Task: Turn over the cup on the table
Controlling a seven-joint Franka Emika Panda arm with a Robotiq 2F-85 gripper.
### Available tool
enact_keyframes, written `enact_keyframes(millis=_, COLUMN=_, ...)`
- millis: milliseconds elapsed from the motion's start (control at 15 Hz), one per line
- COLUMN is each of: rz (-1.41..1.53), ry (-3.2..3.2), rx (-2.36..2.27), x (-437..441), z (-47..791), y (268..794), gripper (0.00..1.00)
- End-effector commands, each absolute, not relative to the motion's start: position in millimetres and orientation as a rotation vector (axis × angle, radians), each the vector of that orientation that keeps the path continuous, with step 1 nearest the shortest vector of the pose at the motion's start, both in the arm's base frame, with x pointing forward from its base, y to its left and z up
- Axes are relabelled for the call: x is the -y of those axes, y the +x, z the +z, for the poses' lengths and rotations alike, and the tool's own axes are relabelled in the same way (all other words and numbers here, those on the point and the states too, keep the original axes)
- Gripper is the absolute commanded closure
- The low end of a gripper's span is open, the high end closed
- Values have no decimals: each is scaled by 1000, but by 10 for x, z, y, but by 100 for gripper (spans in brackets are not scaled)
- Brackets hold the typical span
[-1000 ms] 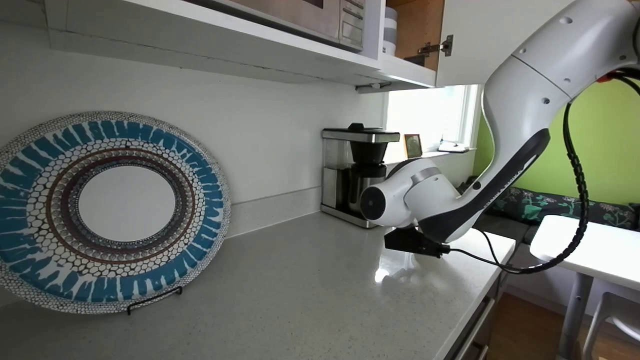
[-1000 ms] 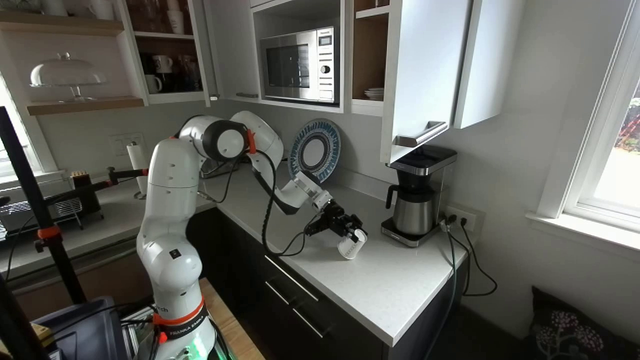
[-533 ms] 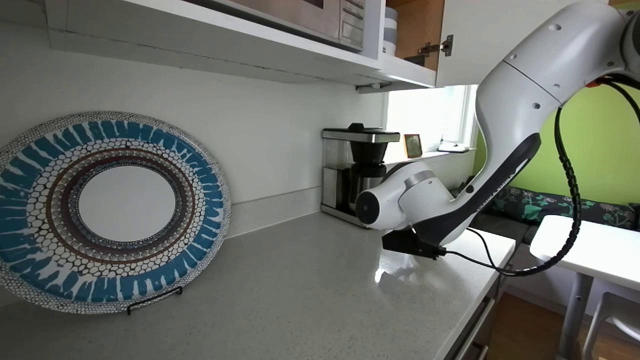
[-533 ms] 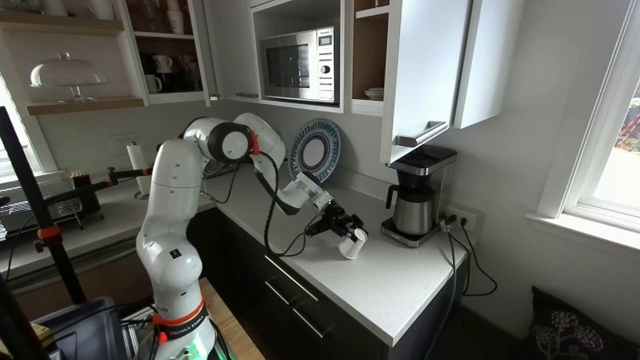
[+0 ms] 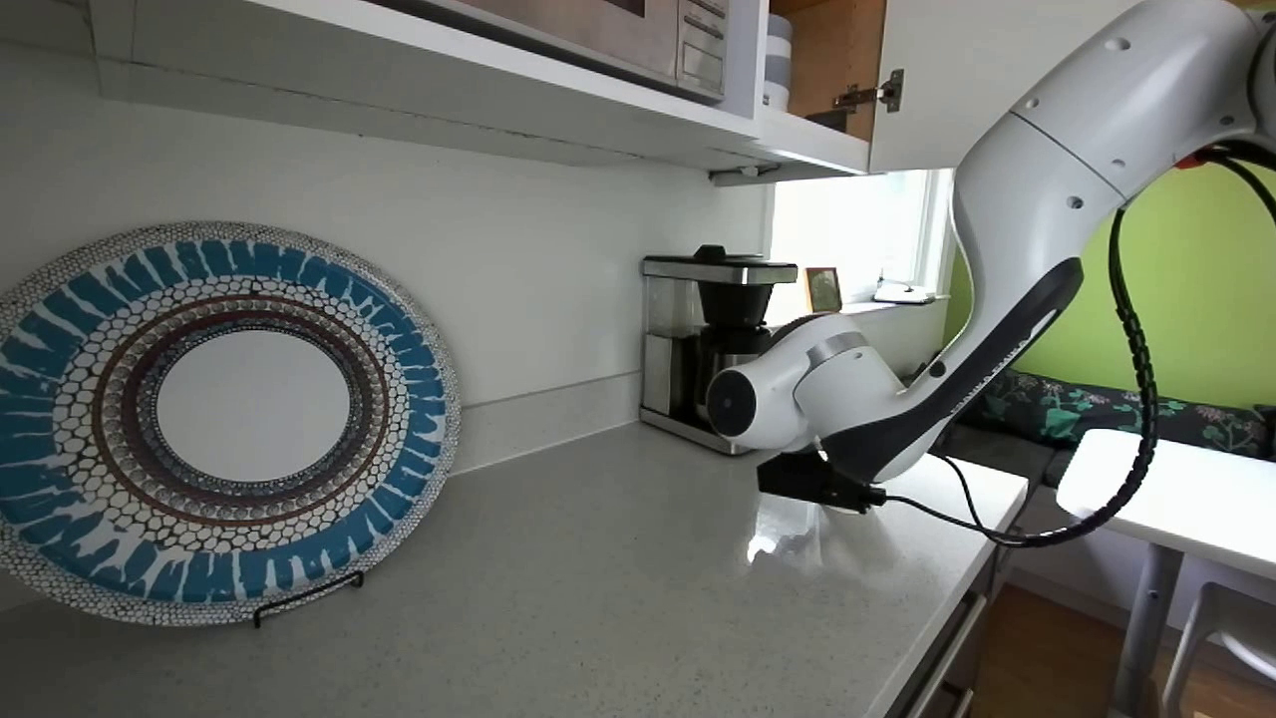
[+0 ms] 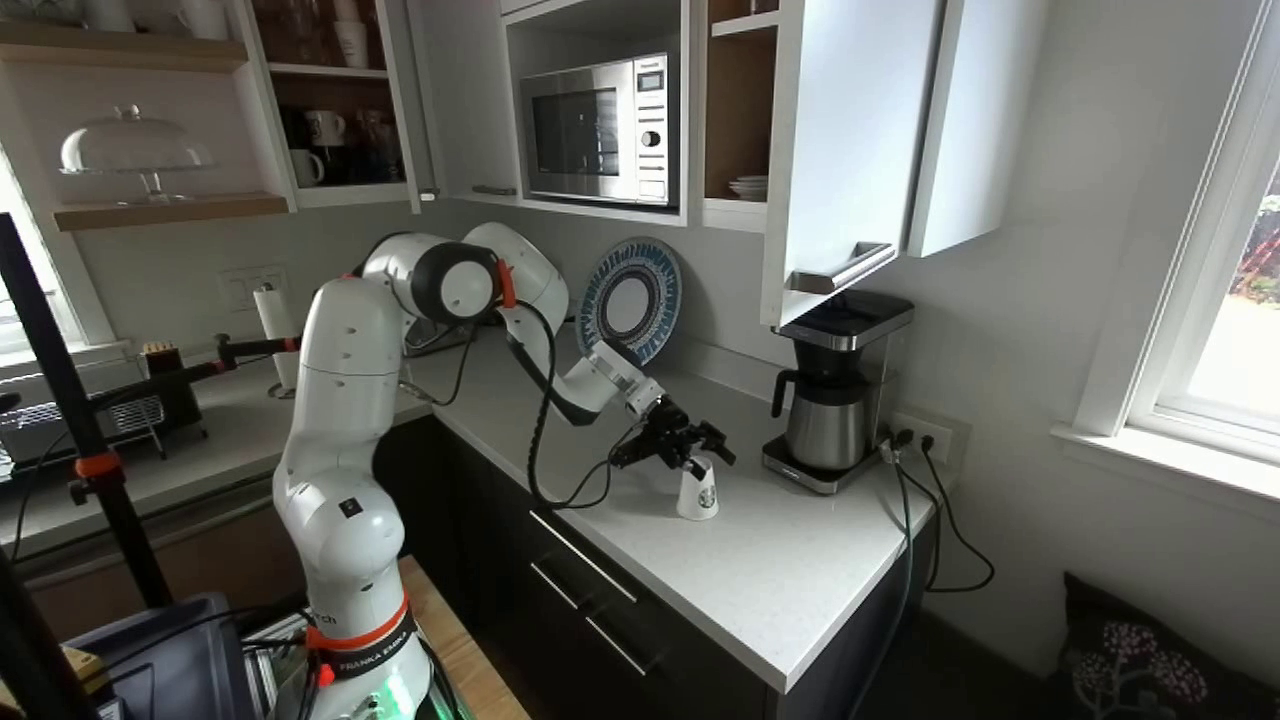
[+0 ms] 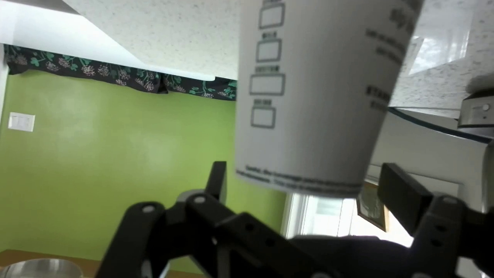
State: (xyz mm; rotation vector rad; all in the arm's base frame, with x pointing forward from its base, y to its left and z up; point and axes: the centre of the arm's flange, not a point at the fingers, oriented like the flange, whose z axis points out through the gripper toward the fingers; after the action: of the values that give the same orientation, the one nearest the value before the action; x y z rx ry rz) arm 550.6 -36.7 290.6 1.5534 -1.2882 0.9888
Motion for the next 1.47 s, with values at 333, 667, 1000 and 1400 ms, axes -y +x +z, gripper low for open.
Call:
enact_keyframes(millis=333, rz=838, ry=1892, rx=1432, x=734, z=3639, y=5319, gripper=0)
enact_keyframes(millis=667, rz=761, ry=2183, rx=1410, x=1090, z=4155, y=5112, gripper=0)
enact_keyframes(millis=1000, rz=673, ry=2467, rx=1343, x=1347, z=4441, y=4888, gripper=0)
enact_keyframes(millis=1400, rz=483, ry=2723, rx=1218, x=1380, z=4535, y=4679, gripper=0)
